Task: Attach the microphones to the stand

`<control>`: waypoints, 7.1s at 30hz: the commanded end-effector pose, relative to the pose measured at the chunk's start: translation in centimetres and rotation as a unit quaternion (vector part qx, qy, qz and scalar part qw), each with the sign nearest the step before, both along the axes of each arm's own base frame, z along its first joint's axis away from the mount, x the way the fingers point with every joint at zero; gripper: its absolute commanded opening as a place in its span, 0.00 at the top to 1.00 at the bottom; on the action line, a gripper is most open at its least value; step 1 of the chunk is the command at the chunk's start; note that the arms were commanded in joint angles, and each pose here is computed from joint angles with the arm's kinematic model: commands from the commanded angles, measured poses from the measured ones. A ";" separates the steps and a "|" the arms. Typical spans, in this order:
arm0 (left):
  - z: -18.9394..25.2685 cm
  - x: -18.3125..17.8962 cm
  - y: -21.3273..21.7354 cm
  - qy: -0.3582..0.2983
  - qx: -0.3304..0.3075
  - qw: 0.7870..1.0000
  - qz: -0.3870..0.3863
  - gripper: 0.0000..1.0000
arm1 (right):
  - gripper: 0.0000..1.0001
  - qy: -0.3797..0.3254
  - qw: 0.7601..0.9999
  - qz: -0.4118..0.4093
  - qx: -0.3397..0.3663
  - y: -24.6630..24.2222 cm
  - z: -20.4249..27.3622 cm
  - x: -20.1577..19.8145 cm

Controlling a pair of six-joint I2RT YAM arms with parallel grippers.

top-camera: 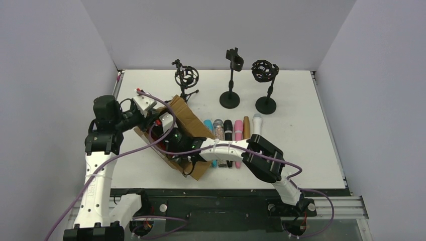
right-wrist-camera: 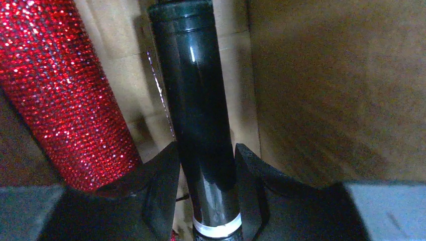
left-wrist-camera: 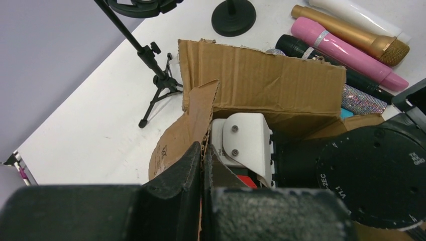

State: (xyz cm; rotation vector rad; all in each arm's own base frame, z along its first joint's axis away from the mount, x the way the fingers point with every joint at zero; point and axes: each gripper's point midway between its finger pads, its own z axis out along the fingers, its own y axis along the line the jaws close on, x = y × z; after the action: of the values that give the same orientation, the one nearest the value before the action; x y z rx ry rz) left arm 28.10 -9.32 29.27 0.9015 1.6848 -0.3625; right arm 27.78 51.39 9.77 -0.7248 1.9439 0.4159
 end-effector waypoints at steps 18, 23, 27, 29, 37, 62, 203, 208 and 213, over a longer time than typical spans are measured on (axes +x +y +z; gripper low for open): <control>2.7 -2.4 -2.7 -0.063 -0.007 0.992 -0.107 1.00 | 0.83 0.049 0.998 0.047 0.004 1.6 -3.2 -1.8; 2.6 -2.3 -2.3 -0.071 0.007 0.992 -0.101 1.00 | 1.00 0.014 0.998 0.039 0.045 0.7 1.9 -1.8; 2.1 -2.3 -2.0 -0.083 0.034 0.990 -0.106 1.00 | 1.00 0.000 0.995 0.049 0.089 -0.6 6.8 -2.7; 2.1 -2.3 -1.9 -0.087 0.041 0.990 -0.105 1.00 | 1.00 -0.001 0.991 0.058 0.117 -1.4 9.4 -3.5; 1.3 -1.7 -1.3 -0.089 0.062 0.989 -0.098 1.00 | 1.00 0.024 0.977 0.088 0.194 -5.7 14.5 -7.3; 1.6 -1.6 -1.7 -0.092 0.033 0.990 -0.099 1.00 | 1.00 0.070 0.897 -0.435 0.034 -43.3 5.9 4.7; 3.1 2.1 1.6 -0.167 0.075 0.983 -0.008 1.00 | 1.00 0.010 0.991 0.089 0.104 -5.2 11.8 -7.8; 2.9 4.3 3.1 -0.155 0.075 0.985 0.033 0.89 | 1.00 0.021 0.992 0.085 0.095 -7.7 12.4 -8.3; 2.6 6.8 5.2 -0.115 0.039 0.985 0.126 0.10 | 1.00 0.018 0.992 0.049 0.117 -10.3 14.8 -7.3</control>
State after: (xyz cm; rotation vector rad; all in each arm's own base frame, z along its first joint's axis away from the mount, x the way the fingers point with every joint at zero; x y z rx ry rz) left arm 32.32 -6.63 30.00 0.9328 1.5507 -0.1233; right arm 19.89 43.11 20.84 -0.7692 1.8858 0.6638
